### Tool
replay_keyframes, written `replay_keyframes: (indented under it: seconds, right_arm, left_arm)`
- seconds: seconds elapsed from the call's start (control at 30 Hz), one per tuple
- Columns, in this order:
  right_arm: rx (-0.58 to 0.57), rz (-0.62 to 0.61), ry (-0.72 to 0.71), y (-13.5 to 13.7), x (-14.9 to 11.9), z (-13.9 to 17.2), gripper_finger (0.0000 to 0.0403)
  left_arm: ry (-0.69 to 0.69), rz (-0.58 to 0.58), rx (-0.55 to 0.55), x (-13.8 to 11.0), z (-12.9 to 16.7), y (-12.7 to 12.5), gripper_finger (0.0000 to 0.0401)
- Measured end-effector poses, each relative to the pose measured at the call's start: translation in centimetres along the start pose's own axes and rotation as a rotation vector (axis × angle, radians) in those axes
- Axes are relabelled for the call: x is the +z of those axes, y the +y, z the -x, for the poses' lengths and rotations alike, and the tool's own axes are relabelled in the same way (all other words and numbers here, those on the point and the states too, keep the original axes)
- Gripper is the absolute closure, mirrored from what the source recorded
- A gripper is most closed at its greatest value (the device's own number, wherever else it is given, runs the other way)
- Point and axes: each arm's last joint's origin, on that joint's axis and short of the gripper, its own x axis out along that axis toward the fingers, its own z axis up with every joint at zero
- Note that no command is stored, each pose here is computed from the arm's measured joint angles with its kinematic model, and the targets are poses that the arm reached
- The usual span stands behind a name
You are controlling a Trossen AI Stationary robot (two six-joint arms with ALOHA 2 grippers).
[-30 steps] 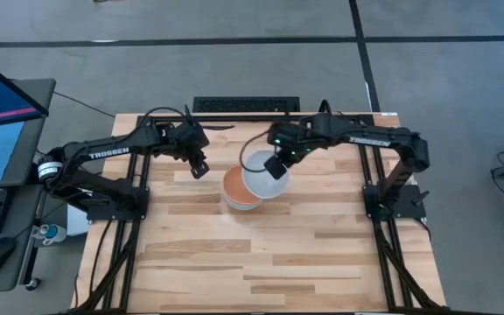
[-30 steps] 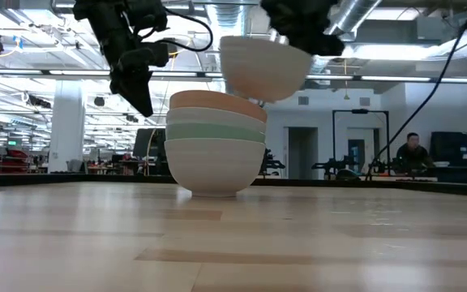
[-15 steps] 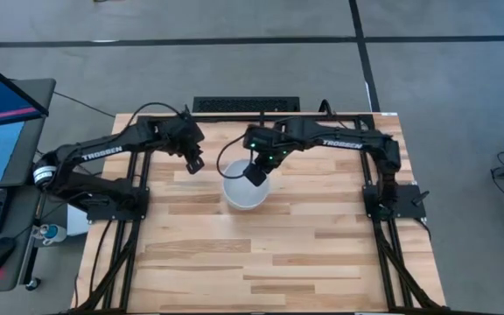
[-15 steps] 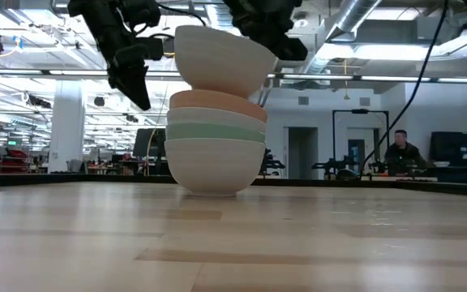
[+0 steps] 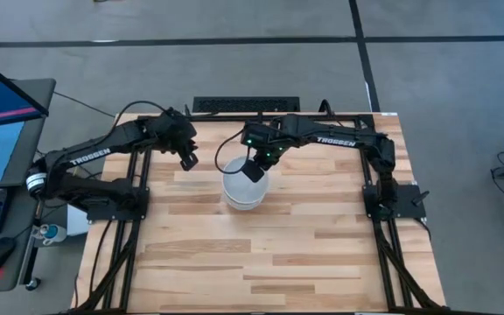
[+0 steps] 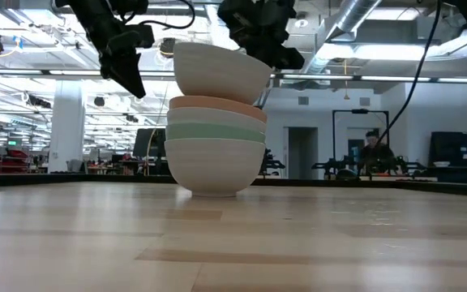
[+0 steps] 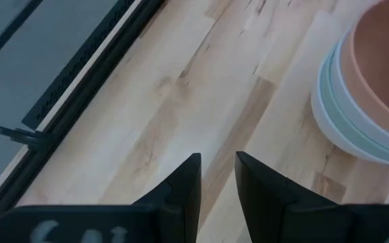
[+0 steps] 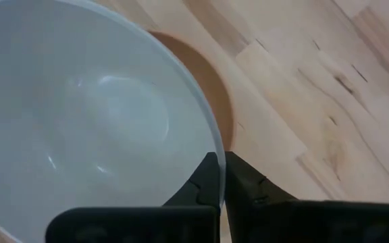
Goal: Nest bowls inside each other
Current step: Stack the white bowl on top of the orange bowl
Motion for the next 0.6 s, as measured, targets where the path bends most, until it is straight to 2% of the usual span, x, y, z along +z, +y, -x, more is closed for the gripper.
replay_keyframes:
  seconds: [0.33,0.6]
  right_arm:
    - [0.035,0.001,0.025,-0.2,0.1,0.0,0.037]
    - [0.029,-0.006,0.099,-0.1,0.2,-2.1,0.036]
  left_arm:
    - [-0.021,0.001,0.001,0.2,0.0,0.0,0.0318]
    - [-0.032,0.003,0.0,0.3,0.0,0.0,0.0318]
